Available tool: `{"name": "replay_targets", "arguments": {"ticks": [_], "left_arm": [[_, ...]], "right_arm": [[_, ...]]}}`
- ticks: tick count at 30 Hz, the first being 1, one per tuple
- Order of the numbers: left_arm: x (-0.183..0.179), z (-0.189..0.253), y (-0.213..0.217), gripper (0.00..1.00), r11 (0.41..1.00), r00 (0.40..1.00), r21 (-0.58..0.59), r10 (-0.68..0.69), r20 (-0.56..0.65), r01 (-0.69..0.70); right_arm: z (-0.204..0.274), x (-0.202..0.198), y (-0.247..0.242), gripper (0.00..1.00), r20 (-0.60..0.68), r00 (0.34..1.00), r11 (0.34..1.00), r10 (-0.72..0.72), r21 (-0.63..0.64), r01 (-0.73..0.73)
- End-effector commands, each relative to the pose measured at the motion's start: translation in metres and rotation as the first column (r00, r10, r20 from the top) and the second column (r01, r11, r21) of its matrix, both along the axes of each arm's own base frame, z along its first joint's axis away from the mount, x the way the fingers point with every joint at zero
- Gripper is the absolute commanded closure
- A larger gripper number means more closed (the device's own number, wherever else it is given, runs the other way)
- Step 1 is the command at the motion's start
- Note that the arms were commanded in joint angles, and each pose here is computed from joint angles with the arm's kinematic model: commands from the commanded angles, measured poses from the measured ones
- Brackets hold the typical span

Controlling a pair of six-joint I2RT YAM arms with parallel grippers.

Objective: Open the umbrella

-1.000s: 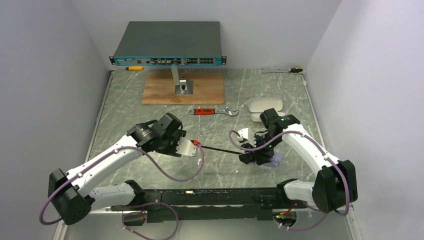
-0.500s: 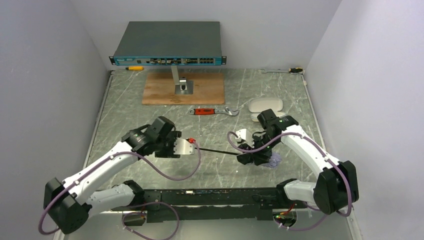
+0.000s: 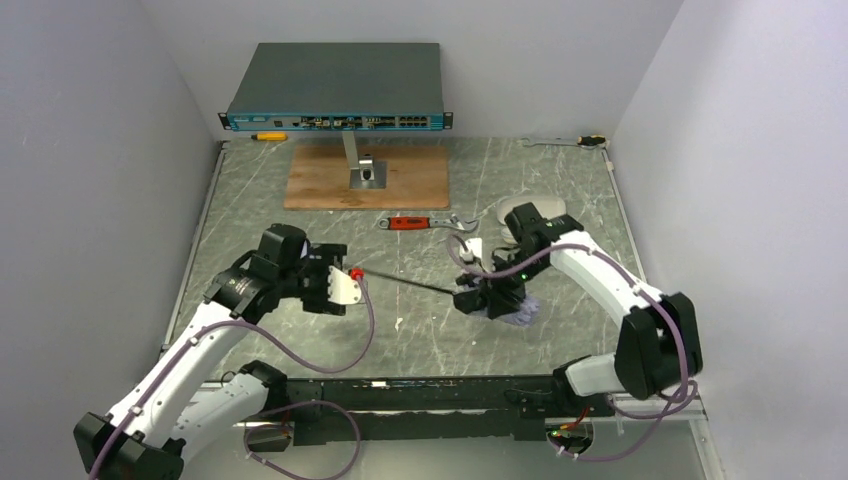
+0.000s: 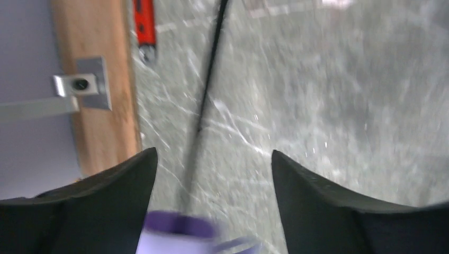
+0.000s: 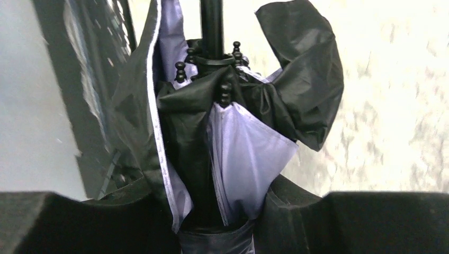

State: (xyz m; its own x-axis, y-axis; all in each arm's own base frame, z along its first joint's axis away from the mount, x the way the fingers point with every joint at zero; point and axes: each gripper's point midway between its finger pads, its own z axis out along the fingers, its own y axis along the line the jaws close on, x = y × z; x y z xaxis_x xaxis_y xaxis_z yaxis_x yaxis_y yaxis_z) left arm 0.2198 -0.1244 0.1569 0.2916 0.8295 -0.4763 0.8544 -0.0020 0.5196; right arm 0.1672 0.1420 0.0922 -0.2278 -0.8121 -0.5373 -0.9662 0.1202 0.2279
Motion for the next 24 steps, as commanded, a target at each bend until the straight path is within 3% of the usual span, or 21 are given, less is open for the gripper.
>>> {"name": "replay_targets", "arguments": {"ticks": [1, 5, 13, 18, 20, 23, 24], "left_arm": [[-0.003, 0.070, -0.052, 0.09, 0.964, 0.987, -0.224, -0.120, 0.109, 0.142], [-0.013, 0.095, -0.078, 0.01, 0.939, 0.967, -0.254, -0.196, 0.162, 0.232], [-0.037, 0.092, -0.139, 0.02, 0.895, 0.920, -0.237, -0.333, 0.207, 0.377], [-0.051, 0.071, -0.159, 0.23, 0.882, 0.896, -0.174, -0.413, 0.166, 0.438], [-0.055, 0.055, -0.158, 0.37, 0.881, 0.886, -0.124, -0.438, 0.149, 0.457], [-0.052, 0.042, -0.152, 0.80, 0.901, 0.902, -0.091, -0.411, 0.131, 0.424], [-0.047, 0.040, -0.149, 0.97, 0.917, 0.916, -0.079, -0.378, 0.130, 0.390]], "right_arm": [[0.056, 0.008, 0.061, 1.00, -0.148, 0.989, 0.971, -0.031, 0.232, 0.065], [0.070, 0.000, 0.083, 1.00, -0.294, 0.956, 0.956, -0.022, 0.272, 0.106], [0.086, -0.015, 0.114, 1.00, -0.368, 0.927, 0.950, 0.074, 0.309, 0.047], [0.100, -0.026, 0.125, 1.00, -0.375, 0.916, 0.944, 0.144, 0.329, -0.013], [0.106, -0.027, 0.126, 1.00, -0.354, 0.922, 0.940, 0.156, 0.340, -0.028], [0.116, -0.029, 0.125, 0.94, -0.317, 0.932, 0.931, 0.176, 0.362, -0.052], [0.119, -0.030, 0.124, 0.84, -0.302, 0.937, 0.929, 0.177, 0.365, -0.057]]}}
